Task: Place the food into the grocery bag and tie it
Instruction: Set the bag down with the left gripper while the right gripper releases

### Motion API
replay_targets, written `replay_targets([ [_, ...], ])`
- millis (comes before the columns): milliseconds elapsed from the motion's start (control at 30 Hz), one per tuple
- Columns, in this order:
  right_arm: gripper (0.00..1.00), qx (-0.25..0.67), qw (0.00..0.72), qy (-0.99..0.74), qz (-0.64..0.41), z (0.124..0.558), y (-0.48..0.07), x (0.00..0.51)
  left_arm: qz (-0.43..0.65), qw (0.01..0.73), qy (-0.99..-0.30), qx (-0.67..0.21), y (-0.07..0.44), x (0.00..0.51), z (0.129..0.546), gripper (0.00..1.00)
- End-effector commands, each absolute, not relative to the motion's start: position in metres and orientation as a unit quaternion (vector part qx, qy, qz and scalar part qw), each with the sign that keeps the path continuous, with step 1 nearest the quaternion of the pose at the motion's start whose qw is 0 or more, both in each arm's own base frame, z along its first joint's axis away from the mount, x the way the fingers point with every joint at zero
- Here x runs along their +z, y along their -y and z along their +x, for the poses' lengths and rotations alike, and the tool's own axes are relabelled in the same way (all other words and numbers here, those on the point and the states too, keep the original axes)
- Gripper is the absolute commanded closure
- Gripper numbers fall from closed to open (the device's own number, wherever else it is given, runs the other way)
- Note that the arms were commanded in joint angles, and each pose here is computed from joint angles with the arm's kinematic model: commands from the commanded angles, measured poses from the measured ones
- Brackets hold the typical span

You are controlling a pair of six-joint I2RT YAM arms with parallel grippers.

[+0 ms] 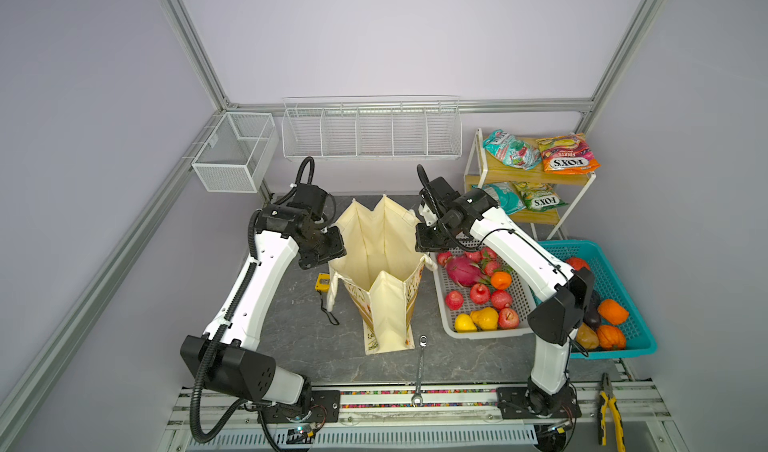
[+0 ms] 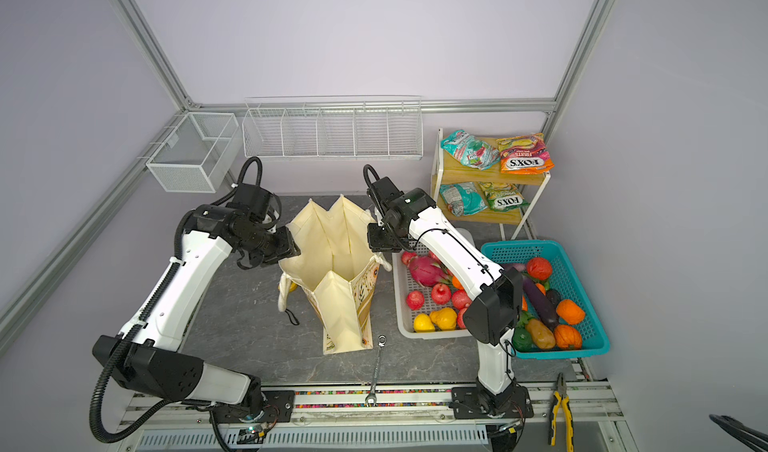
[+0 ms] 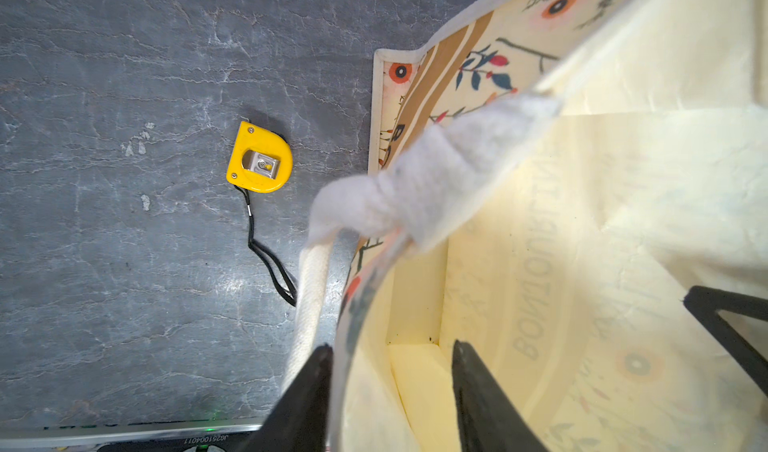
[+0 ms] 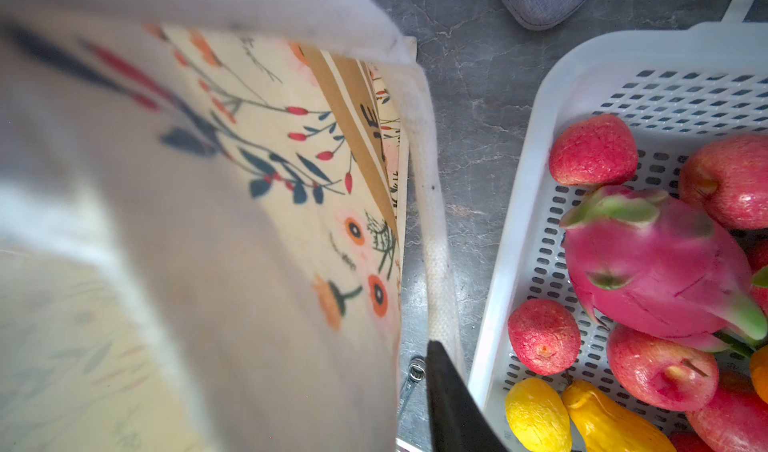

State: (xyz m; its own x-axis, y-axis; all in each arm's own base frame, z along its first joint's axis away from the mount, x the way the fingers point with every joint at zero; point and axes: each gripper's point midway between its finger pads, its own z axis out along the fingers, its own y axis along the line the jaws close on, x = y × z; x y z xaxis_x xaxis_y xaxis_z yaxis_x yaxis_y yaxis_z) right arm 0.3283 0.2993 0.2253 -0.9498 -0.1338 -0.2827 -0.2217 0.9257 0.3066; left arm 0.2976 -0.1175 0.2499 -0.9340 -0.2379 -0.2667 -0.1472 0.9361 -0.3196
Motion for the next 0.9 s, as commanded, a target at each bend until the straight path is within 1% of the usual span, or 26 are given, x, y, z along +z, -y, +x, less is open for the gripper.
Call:
replay_targets([
  [0, 0.60, 0.175, 0.139, -0.970, -0.093, 0.321, -0.298, 0.236, -0.099, 0.158, -0.972, -0.142, 0.114, 0.252, 0.293, 0.59],
  [100, 0.50, 0.175, 0.144, -0.969, -0.094, 0.320, -0.297, 0.240, -0.099, 0.161, -0.972, -0.136, 0.111, 0.253, 0.291, 0.67],
  [200, 0.41, 0.180, 0.156, -0.967, -0.094, 0.321, -0.297, 0.250, -0.098, 0.160, -0.974, -0.129, 0.108, 0.252, 0.289, 0.77],
  [267, 0.35, 0.187, 0.170, -0.963, -0.093, 0.321, -0.297, 0.262, -0.096, 0.162, -0.974, -0.125, 0.107, 0.251, 0.289, 0.84],
  [367, 0.28, 0.196, 0.198, -0.956, -0.091, 0.323, -0.295, 0.287, -0.092, 0.162, -0.975, -0.118, 0.104, 0.250, 0.288, 0.91],
  [433, 0.25, 0.202, 0.218, -0.951, -0.089, 0.325, -0.292, 0.305, -0.087, 0.163, -0.976, -0.115, 0.104, 0.250, 0.287, 0.94],
  [567, 0.22, 0.205, 0.257, -0.941, -0.084, 0.325, -0.283, 0.342, -0.078, 0.166, -0.977, -0.109, 0.102, 0.250, 0.287, 1.00],
  [733, 0.19, 0.202, 0.293, -0.933, -0.055, 0.322, -0.259, 0.374, -0.069, 0.171, -0.977, -0.107, 0.101, 0.254, 0.287, 1.00],
  [867, 0.19, 0.186, 0.301, -0.935, -0.022, 0.317, -0.230, 0.377, -0.060, 0.175, -0.977, -0.104, 0.100, 0.256, 0.287, 1.00],
])
